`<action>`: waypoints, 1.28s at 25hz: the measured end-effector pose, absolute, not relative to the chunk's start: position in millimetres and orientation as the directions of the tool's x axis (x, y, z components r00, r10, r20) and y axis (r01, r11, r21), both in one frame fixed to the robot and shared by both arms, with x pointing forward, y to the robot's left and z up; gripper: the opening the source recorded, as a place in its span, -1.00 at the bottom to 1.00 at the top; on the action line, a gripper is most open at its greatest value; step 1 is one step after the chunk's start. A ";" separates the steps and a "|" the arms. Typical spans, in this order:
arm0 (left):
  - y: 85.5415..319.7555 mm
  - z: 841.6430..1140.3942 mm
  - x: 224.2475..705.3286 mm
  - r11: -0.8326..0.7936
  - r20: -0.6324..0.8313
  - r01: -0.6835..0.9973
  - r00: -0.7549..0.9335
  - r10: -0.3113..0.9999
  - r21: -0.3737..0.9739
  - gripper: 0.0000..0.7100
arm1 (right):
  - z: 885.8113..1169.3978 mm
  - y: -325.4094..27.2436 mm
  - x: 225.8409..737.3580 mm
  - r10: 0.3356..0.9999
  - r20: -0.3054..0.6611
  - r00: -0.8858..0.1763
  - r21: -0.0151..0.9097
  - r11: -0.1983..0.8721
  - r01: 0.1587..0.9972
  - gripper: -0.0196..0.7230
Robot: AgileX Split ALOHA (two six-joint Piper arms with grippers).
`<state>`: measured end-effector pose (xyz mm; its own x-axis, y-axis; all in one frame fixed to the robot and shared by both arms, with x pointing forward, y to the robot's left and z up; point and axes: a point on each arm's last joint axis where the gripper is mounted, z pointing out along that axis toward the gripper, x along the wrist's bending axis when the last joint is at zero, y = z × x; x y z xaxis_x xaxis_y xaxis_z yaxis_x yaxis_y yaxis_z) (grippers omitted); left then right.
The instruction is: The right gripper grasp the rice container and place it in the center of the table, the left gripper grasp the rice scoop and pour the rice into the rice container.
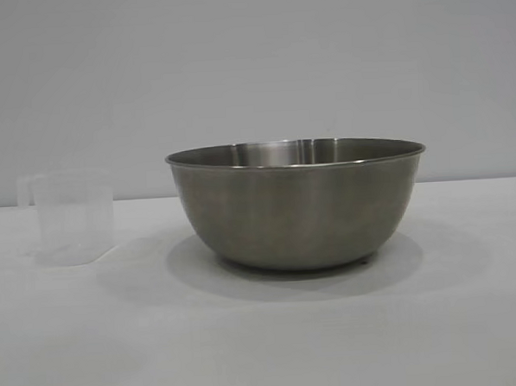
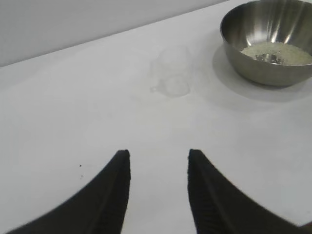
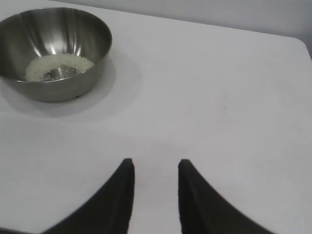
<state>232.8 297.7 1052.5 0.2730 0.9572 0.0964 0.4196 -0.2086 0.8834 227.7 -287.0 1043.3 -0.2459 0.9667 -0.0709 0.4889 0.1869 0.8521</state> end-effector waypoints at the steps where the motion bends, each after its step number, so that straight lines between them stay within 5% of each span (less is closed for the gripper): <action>1: 297.8 1051.1 232.0 -0.205 0.089 0.437 0.273 0.958 0.876 -0.22 | 1043.3 -287.0 227.7 0.967 -0.071 -0.246 0.852 0.187 0.489 -0.36; 32: 297.8 1045.4 231.6 -0.184 0.059 0.482 0.263 0.963 0.857 -0.22 | 1043.3 -287.0 227.7 0.967 -0.071 -0.246 0.852 0.187 0.489 -0.36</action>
<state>231.6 297.8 1045.4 0.2630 0.9630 0.0587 0.4818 -0.1837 0.8568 227.7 -287.0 1043.3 -0.2459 0.9667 -0.0709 0.4889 0.1869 0.8521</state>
